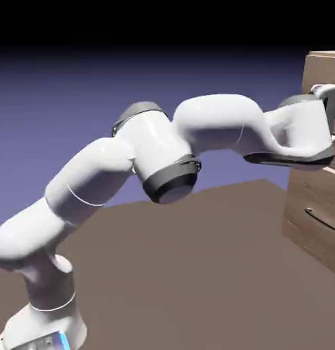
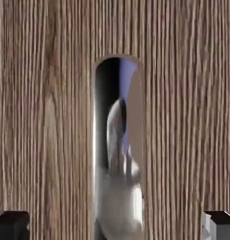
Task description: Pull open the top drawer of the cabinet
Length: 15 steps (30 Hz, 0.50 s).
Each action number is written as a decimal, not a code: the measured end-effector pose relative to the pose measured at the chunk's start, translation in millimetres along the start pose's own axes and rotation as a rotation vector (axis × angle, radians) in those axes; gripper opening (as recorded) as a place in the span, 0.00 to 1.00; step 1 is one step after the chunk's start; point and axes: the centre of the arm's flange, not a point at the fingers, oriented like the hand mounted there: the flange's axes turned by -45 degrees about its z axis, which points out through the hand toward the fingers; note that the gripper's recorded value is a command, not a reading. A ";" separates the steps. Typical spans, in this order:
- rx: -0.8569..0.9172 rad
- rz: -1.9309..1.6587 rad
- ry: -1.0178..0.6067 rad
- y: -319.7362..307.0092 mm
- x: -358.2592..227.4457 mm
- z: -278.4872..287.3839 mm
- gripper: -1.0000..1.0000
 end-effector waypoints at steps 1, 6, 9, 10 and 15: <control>0.000 0.000 0.000 0.0 0.0 0.0 0.00; 0.000 0.000 0.001 -0.2 0.0 -28.8 0.00; 0.001 0.000 0.001 -0.2 0.0 -49.0 0.00; 0.001 0.000 0.001 -0.2 0.0 -56.2 0.00; 0.001 0.000 0.001 -0.2 0.0 -93.6 0.00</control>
